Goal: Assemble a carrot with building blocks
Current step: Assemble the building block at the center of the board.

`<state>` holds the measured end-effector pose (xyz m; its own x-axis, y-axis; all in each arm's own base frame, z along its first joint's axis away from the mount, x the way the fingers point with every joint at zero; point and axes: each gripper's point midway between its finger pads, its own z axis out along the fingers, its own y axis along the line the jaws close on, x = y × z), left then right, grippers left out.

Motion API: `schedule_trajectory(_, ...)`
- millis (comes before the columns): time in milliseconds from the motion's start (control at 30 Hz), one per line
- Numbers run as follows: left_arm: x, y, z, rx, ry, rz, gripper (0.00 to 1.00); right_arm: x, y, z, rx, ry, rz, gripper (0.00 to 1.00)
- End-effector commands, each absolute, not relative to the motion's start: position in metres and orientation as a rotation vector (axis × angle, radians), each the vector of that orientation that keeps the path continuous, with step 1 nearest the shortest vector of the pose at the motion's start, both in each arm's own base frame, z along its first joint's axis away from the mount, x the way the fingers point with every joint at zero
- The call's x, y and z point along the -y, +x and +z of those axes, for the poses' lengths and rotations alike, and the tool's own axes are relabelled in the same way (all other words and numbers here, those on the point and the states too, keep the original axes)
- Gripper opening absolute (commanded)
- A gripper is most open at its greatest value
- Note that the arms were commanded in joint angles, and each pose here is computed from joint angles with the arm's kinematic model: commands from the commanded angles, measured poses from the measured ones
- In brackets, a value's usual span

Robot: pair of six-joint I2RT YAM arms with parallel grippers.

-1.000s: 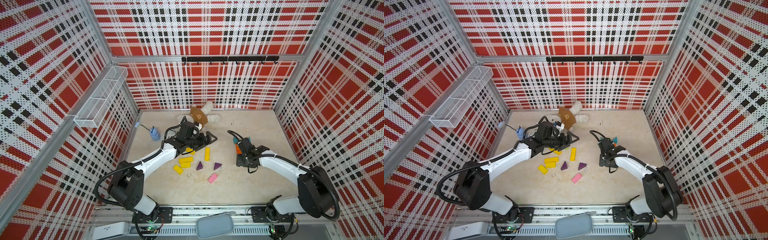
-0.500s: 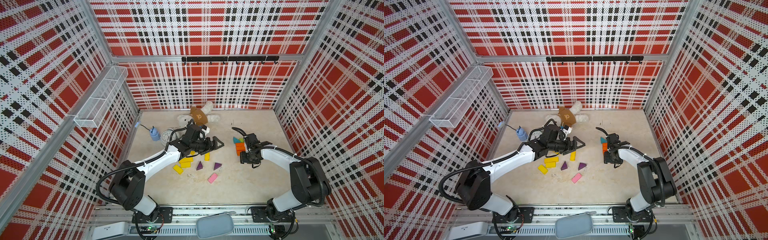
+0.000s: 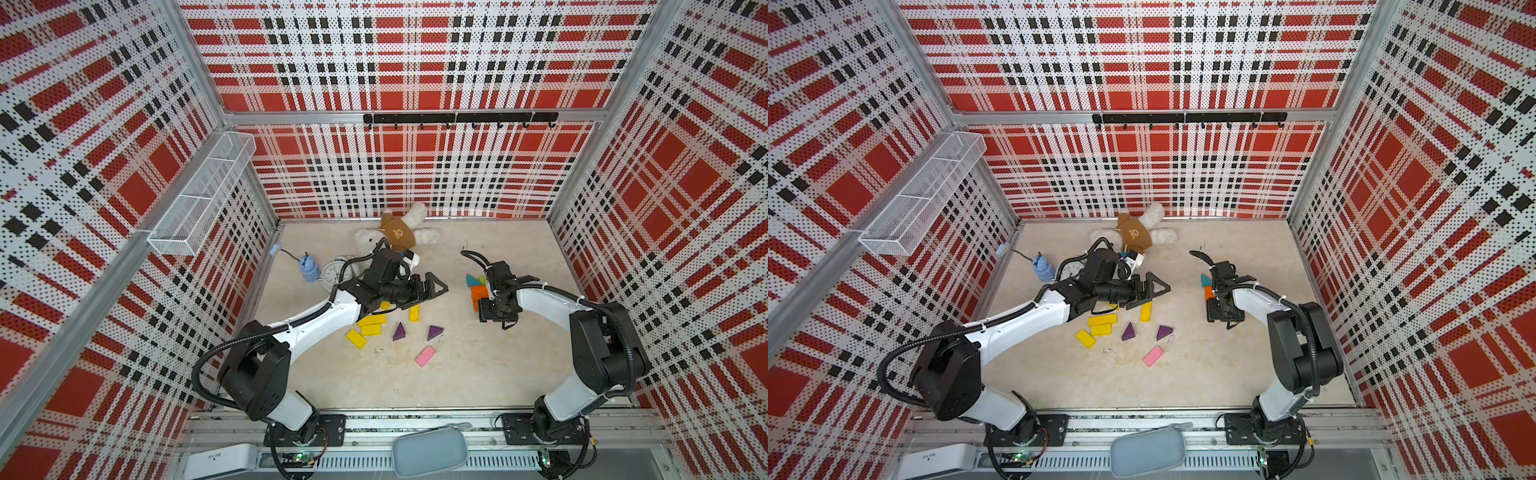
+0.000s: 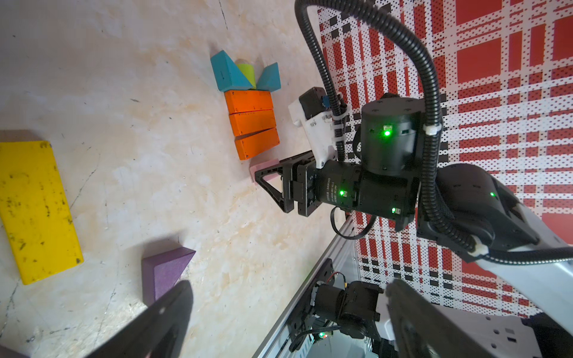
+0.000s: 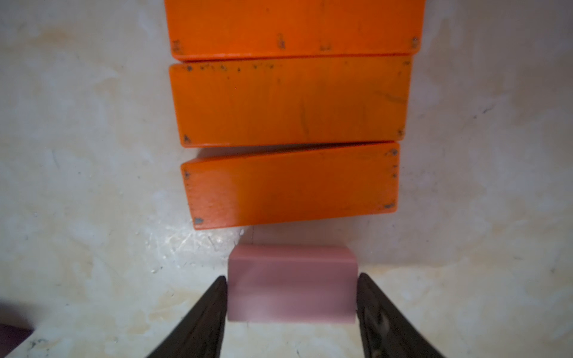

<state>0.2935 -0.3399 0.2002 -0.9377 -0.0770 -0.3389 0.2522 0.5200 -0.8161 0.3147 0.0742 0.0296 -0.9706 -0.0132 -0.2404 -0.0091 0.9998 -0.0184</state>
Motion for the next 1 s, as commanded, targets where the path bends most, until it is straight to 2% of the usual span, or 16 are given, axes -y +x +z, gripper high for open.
schedule_trajectory(0, 0.345, 0.295, 0.211, -2.393, 0.181, -1.403, 1.00, -0.072, 0.322, 0.030, -2.896, -0.028, -0.042, 0.67)
schedule_trajectory(200, 0.345, 0.296, 0.210, -2.393, 0.179, -1.402, 0.99, -0.071, 0.320, 0.030, -2.915, -0.014, -0.043, 0.69)
schedule_trajectory(333, 0.346, 0.296, 0.210, -2.397, 0.178, -1.409, 0.99, -0.073, 0.314, 0.038, -2.900, 0.038, 0.006, 0.79)
schedule_trajectory(400, 0.346, 0.296, 0.210, -2.396, 0.178, -1.410, 0.99, -0.075, 0.311, 0.040, -2.897, 0.056, 0.035, 0.80)
schedule_trajectory(667, 0.347, 0.293, 0.213, -2.390, 0.187, -1.417, 1.00, -0.074, 0.308, 0.036, -2.922, 0.117, 0.027, 0.71)
schedule_trajectory(967, 0.347, 0.293, 0.214, -2.388, 0.188, -1.420, 0.99, -0.072, 0.309, 0.033, -2.933, 0.135, -0.002, 0.74)
